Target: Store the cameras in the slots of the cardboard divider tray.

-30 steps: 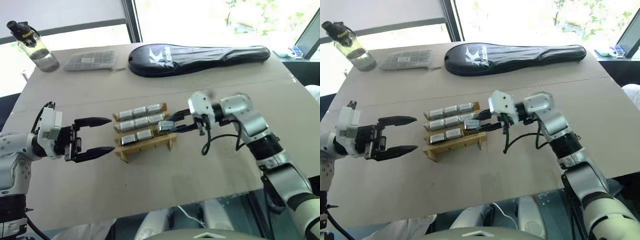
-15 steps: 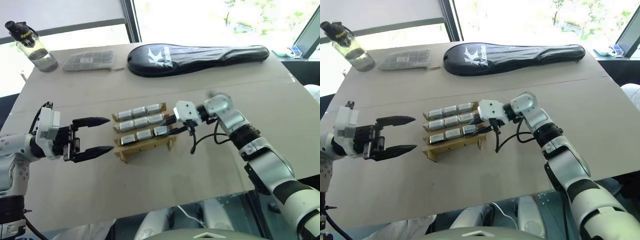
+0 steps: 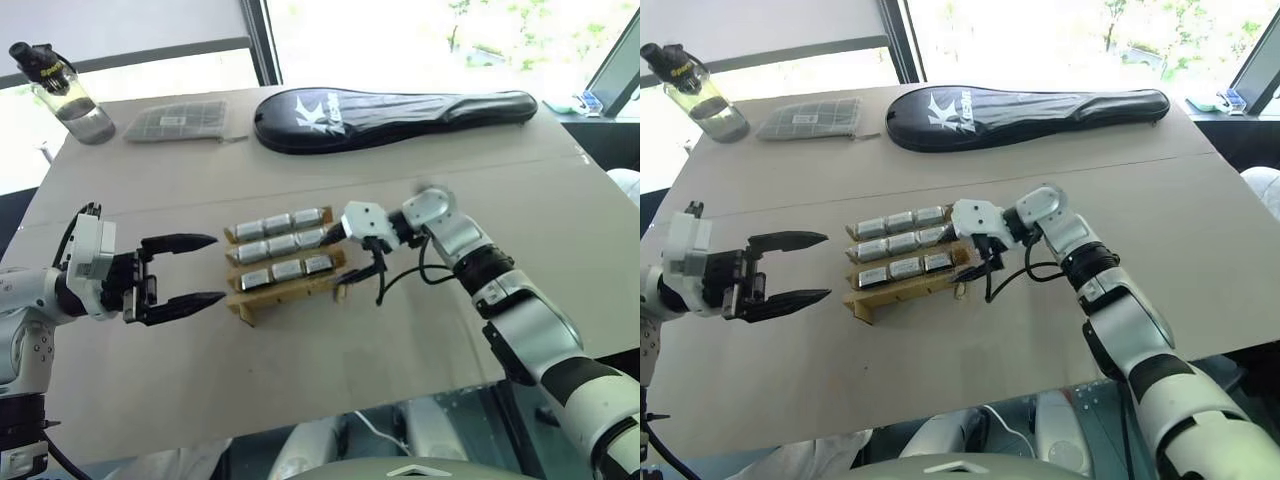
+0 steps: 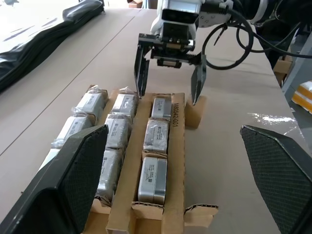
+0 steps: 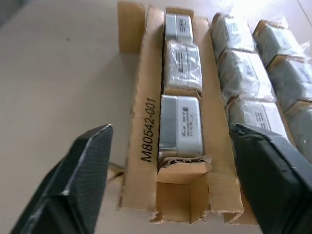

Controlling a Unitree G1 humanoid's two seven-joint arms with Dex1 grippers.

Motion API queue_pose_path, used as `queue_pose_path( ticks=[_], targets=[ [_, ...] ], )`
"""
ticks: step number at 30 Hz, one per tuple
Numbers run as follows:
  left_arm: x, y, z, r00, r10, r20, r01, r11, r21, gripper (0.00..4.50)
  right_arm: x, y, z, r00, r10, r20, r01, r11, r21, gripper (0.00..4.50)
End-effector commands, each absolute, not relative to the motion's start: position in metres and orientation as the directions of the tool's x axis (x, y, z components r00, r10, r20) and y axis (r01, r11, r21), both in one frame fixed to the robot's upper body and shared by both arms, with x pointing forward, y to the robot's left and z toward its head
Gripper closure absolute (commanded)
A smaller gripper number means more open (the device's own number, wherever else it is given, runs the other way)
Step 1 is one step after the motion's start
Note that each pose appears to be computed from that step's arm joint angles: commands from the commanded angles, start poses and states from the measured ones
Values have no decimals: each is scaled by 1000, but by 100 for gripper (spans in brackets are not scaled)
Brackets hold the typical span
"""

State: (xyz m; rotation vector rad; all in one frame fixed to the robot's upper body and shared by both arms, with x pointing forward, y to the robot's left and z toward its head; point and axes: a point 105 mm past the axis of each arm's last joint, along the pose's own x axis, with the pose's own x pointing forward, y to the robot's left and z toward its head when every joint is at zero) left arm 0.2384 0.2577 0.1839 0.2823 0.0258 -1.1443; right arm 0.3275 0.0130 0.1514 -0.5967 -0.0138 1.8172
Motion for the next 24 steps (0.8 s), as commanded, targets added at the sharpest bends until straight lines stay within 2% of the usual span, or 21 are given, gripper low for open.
queue_pose_path(
  ticks=[1,5,6,8,11,15,17,19,24],
  targets=[
    [237,259,191,483,-867,-120,861,445,246,0,323,-1,187,-184,943,-276,-887,-281,-367,84],
    [238,275,182,626,-775,-87,773,601,203,0,317,-40,203,-82,986,-143,-924,-129,-360,84],
    [237,285,170,680,-726,-100,730,659,183,0,318,-60,200,-19,993,-113,-944,-55,-327,84],
    [233,298,150,738,-663,-125,674,722,153,0,316,-90,189,74,992,-105,-972,48,-230,84],
    [227,312,118,784,-585,-210,612,785,95,0,313,-123,169,213,970,-115,-964,190,-186,84],
    [214,312,95,816,-527,-236,570,800,187,0,309,-177,142,458,887,-65,-885,448,-128,84],
    [212,313,86,818,-503,-278,554,818,152,0,308,-186,138,509,859,-51,-857,501,-118,84],
    [216,310,88,833,-494,-251,538,829,152,0,303,-199,122,552,828,-98,-832,539,-129,84],
    [227,305,94,864,-454,-217,493,852,177,0,297,-209,108,586,799,-137,-810,570,-140,84]
  ],
)
